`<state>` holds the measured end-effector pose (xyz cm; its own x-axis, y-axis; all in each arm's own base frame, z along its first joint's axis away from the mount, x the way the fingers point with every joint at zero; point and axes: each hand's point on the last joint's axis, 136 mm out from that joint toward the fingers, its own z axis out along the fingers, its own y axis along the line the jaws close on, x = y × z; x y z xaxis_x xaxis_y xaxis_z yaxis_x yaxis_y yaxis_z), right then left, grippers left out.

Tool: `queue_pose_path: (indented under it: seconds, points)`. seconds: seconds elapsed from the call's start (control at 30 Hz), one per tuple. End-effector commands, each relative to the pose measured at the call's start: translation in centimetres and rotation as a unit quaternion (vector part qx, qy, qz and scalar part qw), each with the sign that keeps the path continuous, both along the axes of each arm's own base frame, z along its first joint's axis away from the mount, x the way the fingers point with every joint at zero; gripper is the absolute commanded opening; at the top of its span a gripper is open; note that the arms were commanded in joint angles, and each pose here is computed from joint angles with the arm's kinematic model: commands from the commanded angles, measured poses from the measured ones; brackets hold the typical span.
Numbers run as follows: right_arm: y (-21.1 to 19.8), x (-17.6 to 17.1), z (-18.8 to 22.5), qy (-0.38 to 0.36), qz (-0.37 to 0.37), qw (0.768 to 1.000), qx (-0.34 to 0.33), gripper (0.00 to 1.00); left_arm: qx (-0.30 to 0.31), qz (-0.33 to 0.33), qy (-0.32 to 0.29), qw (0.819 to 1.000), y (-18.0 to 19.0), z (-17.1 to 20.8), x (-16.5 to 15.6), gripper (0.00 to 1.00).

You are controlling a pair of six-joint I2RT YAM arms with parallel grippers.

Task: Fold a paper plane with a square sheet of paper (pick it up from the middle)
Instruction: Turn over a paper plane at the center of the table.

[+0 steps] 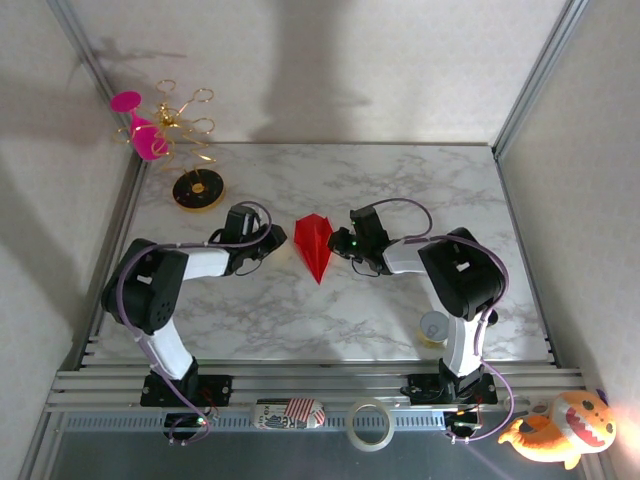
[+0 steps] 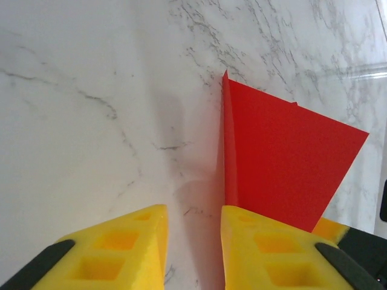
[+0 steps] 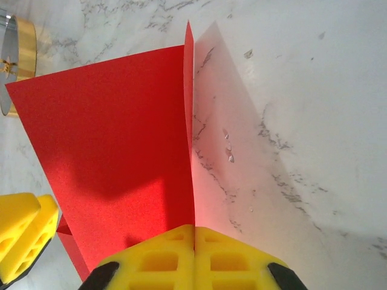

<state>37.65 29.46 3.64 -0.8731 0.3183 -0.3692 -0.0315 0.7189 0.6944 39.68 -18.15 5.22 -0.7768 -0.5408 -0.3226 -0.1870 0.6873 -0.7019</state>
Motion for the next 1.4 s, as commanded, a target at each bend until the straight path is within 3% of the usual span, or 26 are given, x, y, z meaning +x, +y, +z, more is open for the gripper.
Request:
queue_pose_path:
  seconds: [0.0,0.2,0.47,0.9,1.37]
  points:
    - [0.4,0.8,0.5,-0.01,0.003,1.0,0.012,0.07,0.038,-0.016,-0.008,0.999,-0.5,2.0,-1.2,0.32]
    - [0.3,0.8,0.5,-0.011,0.001,1.0,0.009,0.07,0.047,-0.044,-0.011,0.998,-4.4,3.1,-3.4,0.34]
    - [0.3,0.7,0.5,-0.009,0.003,1.0,0.01,0.07,0.054,-0.061,0.004,0.997,-6.8,1.6,-2.7,0.33]
    - [0.6,0.5,0.4,-0.005,0.01,1.0,0.013,0.07,0.057,-0.085,0.04,0.994,-8.2,-0.5,-3.5,0.36]
    - [1.1,0.1,2.0,-0.01,0.029,0.999,0.031,0.06,0.049,-0.143,0.03,0.988,-10.5,-0.3,-4.8,0.41]
